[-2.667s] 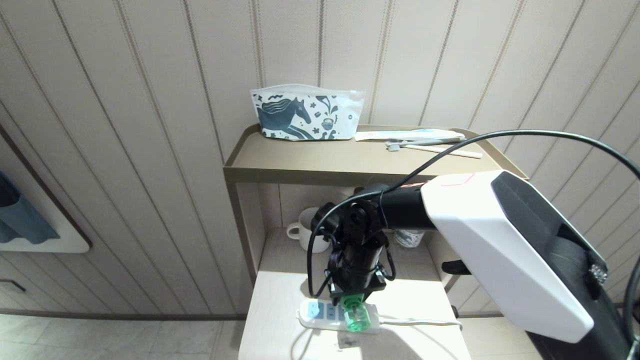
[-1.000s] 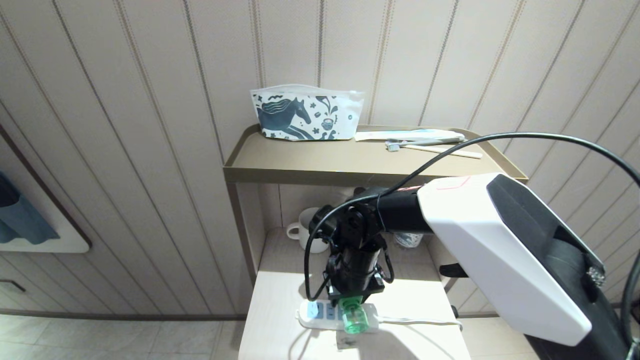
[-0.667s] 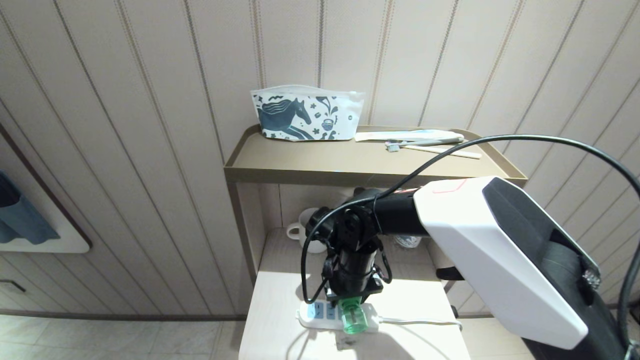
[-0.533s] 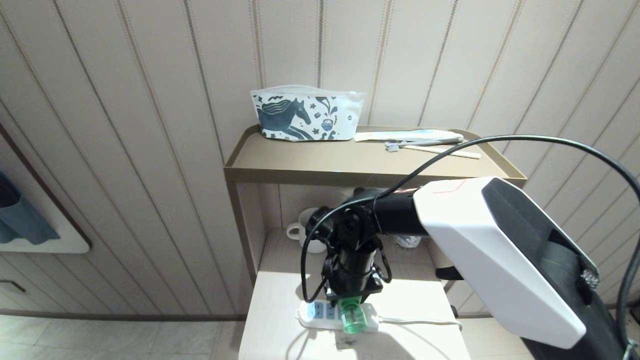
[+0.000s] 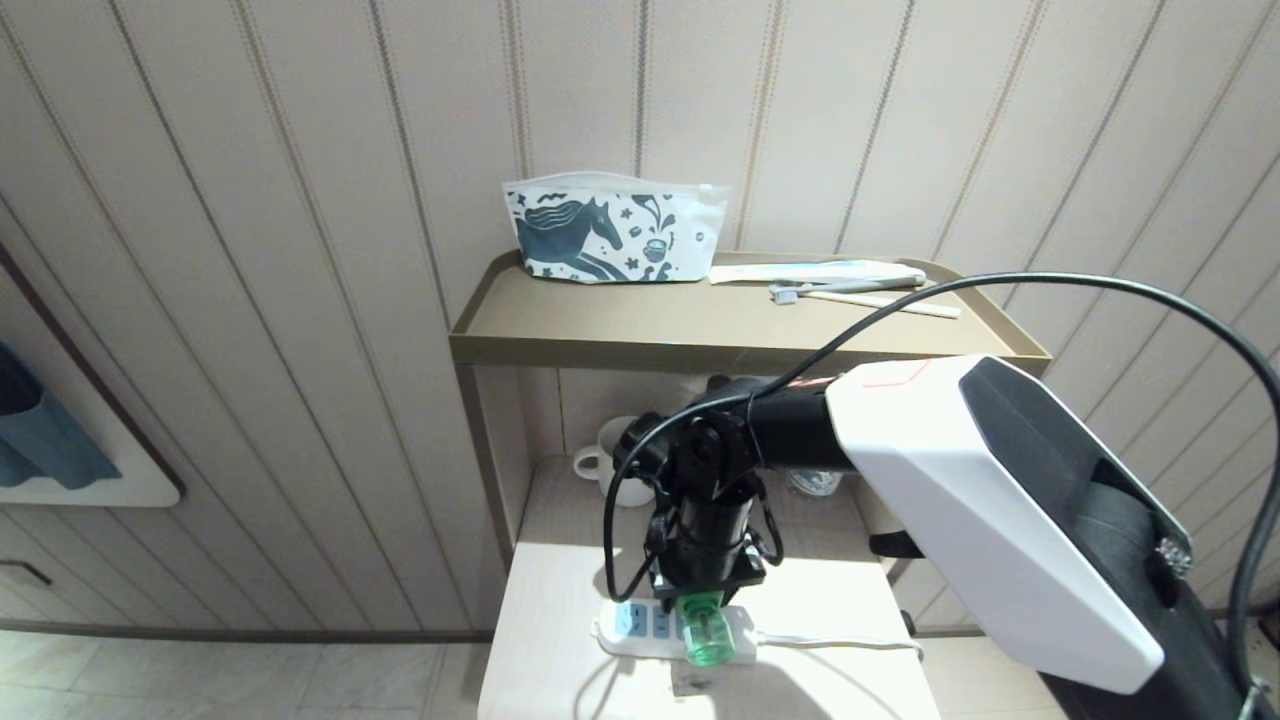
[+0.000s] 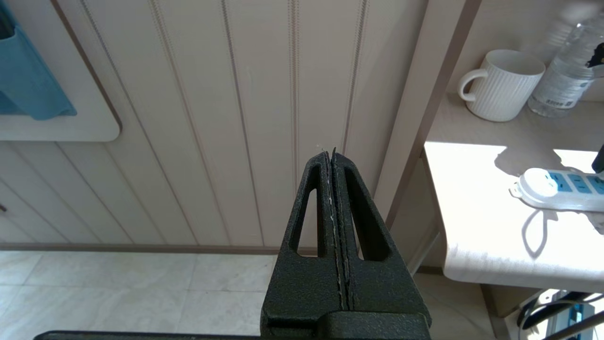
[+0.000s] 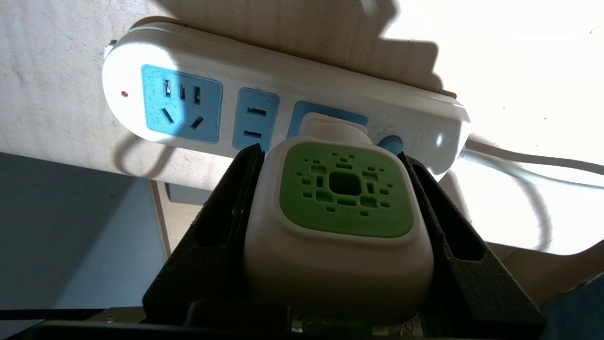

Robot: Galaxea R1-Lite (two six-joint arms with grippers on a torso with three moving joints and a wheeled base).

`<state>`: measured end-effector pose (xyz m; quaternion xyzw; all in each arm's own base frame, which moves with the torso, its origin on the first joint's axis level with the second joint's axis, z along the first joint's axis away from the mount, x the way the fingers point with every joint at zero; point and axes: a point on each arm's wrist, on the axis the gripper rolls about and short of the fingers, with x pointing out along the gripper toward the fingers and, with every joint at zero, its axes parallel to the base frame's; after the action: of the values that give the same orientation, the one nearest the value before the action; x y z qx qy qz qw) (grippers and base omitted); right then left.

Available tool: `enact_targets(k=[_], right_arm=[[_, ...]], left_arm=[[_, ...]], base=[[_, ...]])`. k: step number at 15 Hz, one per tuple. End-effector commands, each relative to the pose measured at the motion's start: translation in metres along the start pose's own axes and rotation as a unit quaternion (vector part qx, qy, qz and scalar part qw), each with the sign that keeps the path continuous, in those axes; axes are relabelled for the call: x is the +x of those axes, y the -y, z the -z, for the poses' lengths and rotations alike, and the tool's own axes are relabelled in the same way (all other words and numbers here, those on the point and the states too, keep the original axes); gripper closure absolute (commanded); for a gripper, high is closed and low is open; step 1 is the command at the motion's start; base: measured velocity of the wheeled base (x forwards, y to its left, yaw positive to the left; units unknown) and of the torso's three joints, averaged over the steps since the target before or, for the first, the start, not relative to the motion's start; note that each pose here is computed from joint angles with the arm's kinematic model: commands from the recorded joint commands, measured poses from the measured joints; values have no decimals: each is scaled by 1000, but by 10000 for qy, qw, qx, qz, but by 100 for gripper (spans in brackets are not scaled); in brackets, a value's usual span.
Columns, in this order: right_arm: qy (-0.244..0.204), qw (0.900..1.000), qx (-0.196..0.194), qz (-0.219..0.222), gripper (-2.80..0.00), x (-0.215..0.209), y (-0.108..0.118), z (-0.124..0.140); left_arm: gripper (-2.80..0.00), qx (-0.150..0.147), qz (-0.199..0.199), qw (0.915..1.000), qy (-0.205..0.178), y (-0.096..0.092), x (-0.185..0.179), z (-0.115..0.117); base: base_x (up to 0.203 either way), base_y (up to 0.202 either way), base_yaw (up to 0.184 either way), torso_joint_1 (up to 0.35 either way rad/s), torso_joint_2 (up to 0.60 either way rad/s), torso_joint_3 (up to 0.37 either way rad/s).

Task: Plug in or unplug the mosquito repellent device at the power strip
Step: Insert the plug into the socket

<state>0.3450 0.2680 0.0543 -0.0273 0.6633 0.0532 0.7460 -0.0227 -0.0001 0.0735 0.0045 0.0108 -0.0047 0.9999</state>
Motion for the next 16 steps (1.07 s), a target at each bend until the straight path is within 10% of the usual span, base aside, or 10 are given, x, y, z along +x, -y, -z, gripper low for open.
enact_targets(k=[1, 16], right_arm=[[-32, 10000, 4, 40, 0, 7, -1, 1], [245, 9988, 89, 420, 0, 22, 8, -2]], left_arm=[[0, 0, -1, 10000, -7, 0, 0, 0], [0, 0, -1, 10000, -7, 0, 0, 0]], base=[[0, 0, 0, 0, 0, 0], [0, 0, 0, 0, 0, 0]])
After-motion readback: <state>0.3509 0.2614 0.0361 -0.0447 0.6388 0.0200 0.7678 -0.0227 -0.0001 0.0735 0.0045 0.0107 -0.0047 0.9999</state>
